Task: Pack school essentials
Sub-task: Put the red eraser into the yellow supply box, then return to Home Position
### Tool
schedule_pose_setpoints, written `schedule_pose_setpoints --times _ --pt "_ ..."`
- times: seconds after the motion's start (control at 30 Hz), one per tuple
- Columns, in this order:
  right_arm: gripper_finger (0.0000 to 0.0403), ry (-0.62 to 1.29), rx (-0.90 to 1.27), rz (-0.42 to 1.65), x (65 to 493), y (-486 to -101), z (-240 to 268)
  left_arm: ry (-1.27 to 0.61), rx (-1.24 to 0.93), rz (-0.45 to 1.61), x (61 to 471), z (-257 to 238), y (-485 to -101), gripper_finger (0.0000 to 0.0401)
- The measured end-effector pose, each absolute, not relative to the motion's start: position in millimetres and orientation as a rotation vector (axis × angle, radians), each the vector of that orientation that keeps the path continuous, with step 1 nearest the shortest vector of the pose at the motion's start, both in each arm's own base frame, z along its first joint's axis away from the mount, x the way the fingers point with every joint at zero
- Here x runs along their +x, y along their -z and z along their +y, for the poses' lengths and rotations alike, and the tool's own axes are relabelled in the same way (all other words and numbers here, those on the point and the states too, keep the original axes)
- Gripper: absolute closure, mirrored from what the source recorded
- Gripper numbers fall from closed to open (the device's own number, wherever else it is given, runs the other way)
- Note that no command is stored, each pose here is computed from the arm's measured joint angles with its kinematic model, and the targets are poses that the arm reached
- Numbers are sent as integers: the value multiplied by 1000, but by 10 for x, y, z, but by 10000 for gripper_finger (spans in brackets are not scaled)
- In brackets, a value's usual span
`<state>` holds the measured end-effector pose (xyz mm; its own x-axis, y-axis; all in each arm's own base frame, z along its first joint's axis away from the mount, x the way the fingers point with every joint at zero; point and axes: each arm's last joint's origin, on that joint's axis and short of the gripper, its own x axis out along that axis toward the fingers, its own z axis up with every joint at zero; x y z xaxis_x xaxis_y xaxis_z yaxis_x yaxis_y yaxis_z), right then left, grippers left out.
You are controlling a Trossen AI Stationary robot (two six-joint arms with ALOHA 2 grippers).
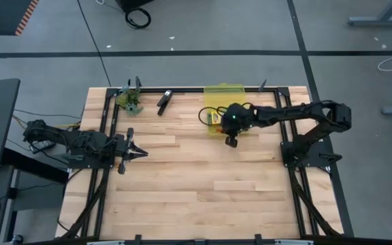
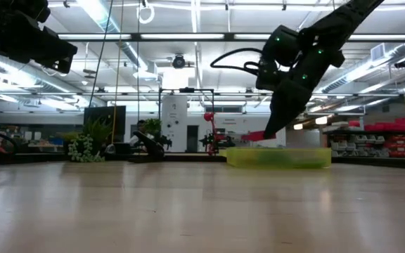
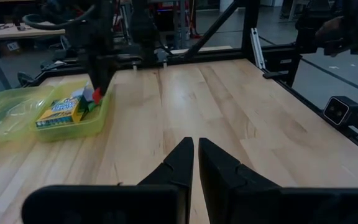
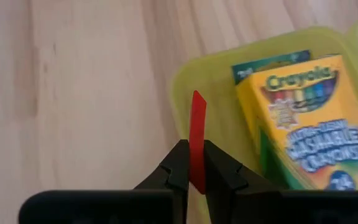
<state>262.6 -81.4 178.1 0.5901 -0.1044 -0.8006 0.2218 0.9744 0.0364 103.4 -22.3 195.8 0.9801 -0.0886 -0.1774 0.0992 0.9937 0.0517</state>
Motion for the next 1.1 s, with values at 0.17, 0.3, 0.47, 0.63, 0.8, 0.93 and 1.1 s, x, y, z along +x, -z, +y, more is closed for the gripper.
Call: schedule_pose_setpoints --times 0.17,0.3,0.47,0.63,0.8,0.93,1.1 --pt "366 187 147 931 2585 -1744 -960 95 68 176 1034 -222 -1957 367" --pt "366 181 159 967 2581 -1641 -1043 95 70 176 1034 -222 -1957 367" --pt "360 182 142 997 2623 -1524 -1060 95 69 176 1034 -223 -1957 367" --pt "315 194 146 990 2637 -1510 -1071 95 68 181 1033 -222 -1952 367" --pt "273 219 142 983 2624 -1549 -1072 95 70 189 1031 -222 -1944 367" --pt "265 224 122 917 2594 -1702 -1057 96 72 177 1030 -223 -1956 367" --pt "269 235 102 830 2476 -1756 -1007 94 81 176 1031 -220 -1956 367"
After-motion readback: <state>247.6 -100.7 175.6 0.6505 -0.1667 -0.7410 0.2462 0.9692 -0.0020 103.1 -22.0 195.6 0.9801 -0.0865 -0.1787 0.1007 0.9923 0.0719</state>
